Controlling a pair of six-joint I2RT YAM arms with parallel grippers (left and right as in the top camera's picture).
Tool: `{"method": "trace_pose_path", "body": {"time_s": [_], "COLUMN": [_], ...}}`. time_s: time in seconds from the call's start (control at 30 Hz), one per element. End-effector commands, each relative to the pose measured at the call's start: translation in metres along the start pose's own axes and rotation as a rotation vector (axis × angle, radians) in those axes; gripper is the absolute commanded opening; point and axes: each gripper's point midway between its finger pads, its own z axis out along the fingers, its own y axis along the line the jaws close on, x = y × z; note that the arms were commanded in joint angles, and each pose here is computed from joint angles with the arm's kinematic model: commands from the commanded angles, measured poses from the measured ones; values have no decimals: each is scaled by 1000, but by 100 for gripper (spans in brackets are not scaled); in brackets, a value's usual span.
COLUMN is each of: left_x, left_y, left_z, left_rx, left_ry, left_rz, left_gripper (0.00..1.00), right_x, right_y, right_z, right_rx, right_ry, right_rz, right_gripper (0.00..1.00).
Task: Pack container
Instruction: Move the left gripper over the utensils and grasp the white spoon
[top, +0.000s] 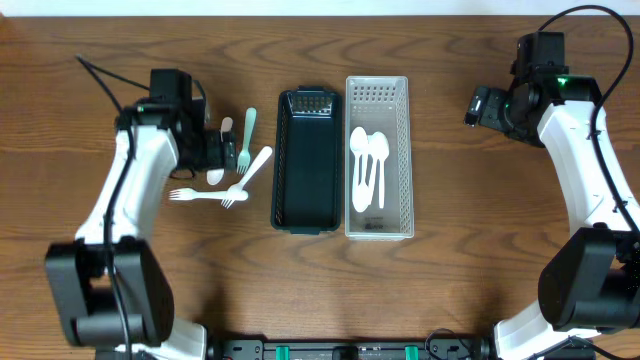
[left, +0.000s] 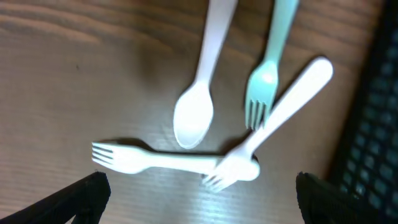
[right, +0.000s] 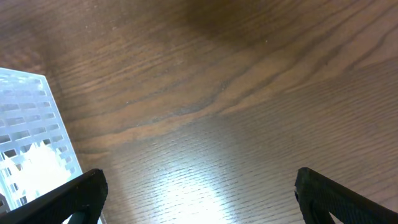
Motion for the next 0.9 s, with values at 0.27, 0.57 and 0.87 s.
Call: {"method": "trace_pose_path", "body": {"time_s": [0.27,0.57,0.87], "left_x": [-39,-32,-32], "left_y": [10,10,5], "left_z": [-49,-48,-47], "left_rx": [-35,-37,-18], "left_ry": [-161,-134,-130], "left_rz": [32,32,226], "left_gripper": [98,98,98], "right_x": [-7,-7,-7], "right_y": [0,0,0], "right_z": [-8,-8,-8], "right_rx": [-7,-7,-7], "right_ry": [-24,-24,-24], "right_rz": [4,4,4], "right_gripper": [99,99,99]}}
